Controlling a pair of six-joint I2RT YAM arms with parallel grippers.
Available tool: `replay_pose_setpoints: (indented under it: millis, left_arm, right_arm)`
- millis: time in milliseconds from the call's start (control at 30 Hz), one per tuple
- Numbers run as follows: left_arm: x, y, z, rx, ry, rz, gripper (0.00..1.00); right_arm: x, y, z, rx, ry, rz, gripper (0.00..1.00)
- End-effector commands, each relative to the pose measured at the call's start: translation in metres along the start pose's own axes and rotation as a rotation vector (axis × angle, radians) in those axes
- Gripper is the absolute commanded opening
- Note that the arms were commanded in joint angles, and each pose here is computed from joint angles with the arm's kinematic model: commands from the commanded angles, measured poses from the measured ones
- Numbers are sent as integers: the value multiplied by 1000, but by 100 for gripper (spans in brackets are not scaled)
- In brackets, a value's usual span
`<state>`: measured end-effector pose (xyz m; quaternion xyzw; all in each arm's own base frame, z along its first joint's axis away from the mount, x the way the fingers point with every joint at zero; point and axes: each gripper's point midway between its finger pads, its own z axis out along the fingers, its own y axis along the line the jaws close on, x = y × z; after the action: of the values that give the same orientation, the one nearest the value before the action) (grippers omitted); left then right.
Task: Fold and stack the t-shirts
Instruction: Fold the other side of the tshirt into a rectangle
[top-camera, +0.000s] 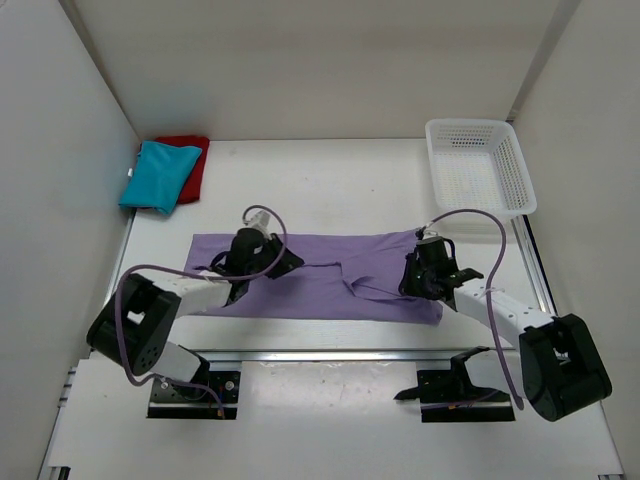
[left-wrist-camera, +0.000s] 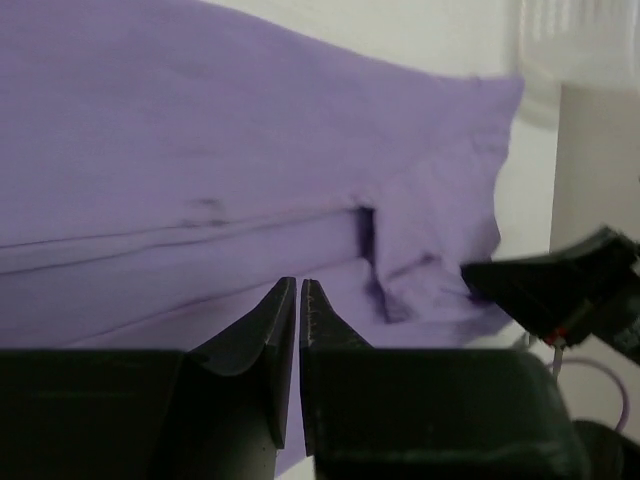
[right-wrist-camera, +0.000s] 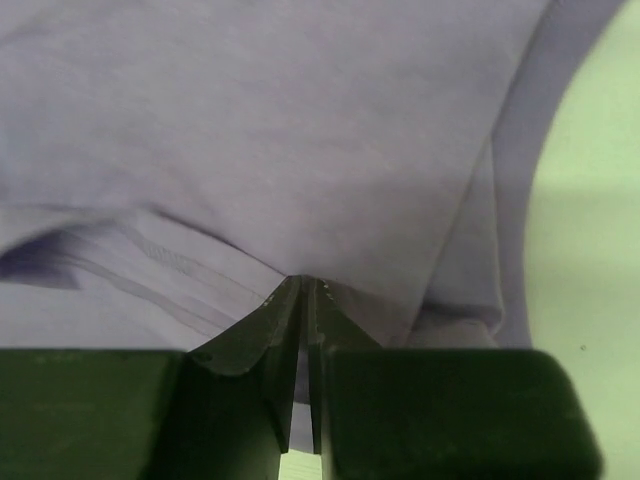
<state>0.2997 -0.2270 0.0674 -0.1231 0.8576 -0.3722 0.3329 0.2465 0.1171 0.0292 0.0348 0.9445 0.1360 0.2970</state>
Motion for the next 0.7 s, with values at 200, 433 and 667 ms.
replay_pose_setpoints:
  millis: [200,433,667]
  left_arm:
    - [37,-100,42,193,121,230,19]
    - [71,-104,86,160,295,308,18]
    - [106,-85,73,163,429,363,16]
  right_arm:
    - [-23,-10,-4,-9,-89,43,9]
    - [-12,-4,6,-64,5,50,8]
    - [8,11,-12,-155,17,56,0]
